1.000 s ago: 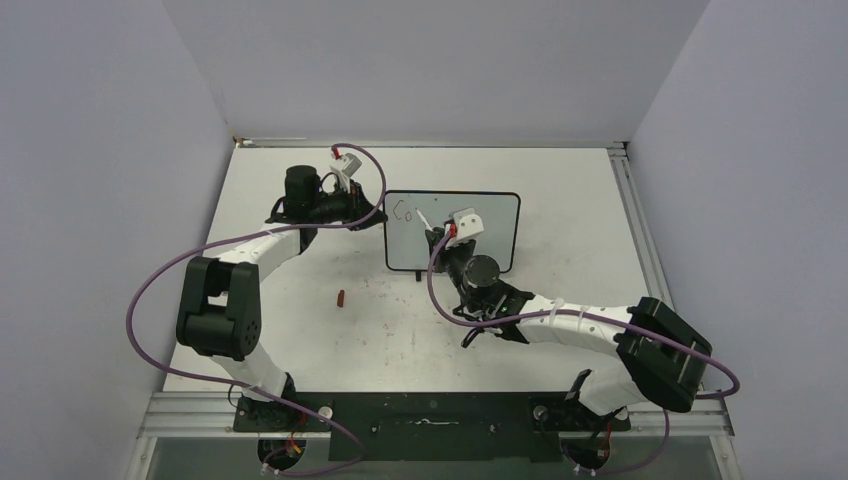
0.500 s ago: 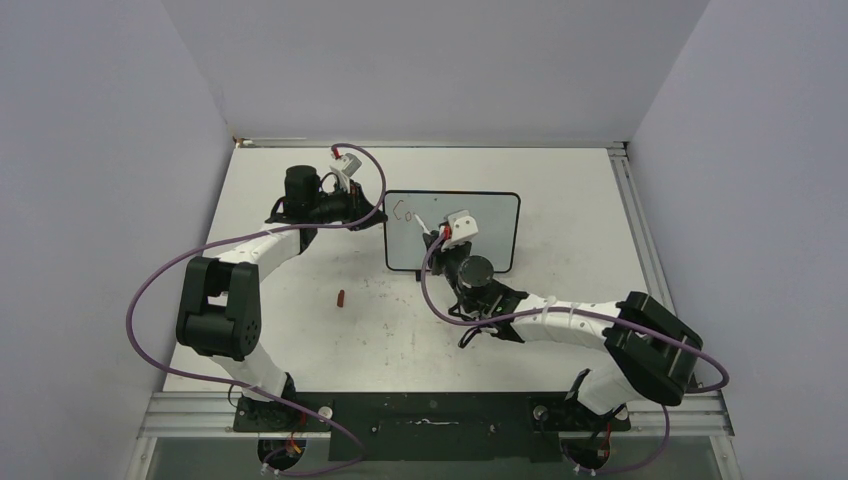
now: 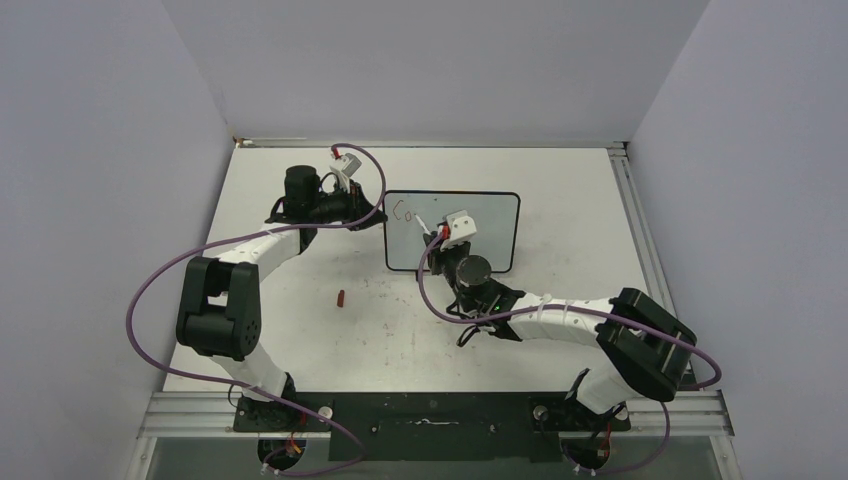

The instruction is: Write a sentence on the whiteboard

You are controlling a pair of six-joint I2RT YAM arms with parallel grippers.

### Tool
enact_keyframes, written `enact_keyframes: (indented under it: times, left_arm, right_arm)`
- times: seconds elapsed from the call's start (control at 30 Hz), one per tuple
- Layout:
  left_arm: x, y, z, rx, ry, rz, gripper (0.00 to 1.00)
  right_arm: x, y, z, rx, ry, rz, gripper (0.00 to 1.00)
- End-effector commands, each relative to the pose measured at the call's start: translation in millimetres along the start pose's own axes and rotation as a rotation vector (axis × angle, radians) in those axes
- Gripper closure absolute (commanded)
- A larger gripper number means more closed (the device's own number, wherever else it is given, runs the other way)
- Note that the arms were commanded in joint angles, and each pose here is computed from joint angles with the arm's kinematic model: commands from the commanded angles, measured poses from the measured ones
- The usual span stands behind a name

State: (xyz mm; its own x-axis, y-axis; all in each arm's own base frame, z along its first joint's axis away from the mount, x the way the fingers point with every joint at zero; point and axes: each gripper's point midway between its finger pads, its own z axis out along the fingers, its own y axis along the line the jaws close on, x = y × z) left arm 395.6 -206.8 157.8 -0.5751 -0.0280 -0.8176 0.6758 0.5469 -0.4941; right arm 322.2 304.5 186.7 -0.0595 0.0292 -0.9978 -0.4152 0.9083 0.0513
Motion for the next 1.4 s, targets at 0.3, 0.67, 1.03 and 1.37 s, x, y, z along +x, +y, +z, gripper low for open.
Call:
enact_keyframes:
  times: [0.3,0.67,1.03,1.37]
  left_arm:
    - [-23,-2,-8,-0.016,-0.042,0.043,1.0]
    - [-23,-3,-8,-0.015,-0.043,0.043,1.0]
    - [-24,-3,-9,-0.015,-0.045,0.044,1.0]
    - [-24,-3,-9,-0.013,-0.045,0.045,1.0]
  right_arm:
    - [-25,-6,14,0.027,-0.078,0.042,0.95]
    - [8,-7,1,0.03,-0.005,0.039,0.95]
    - [11,-14,-4,0.063,0.0,0.038,0.95]
    - [-19,-15,3,0.08,-0.065,0.036,0.95]
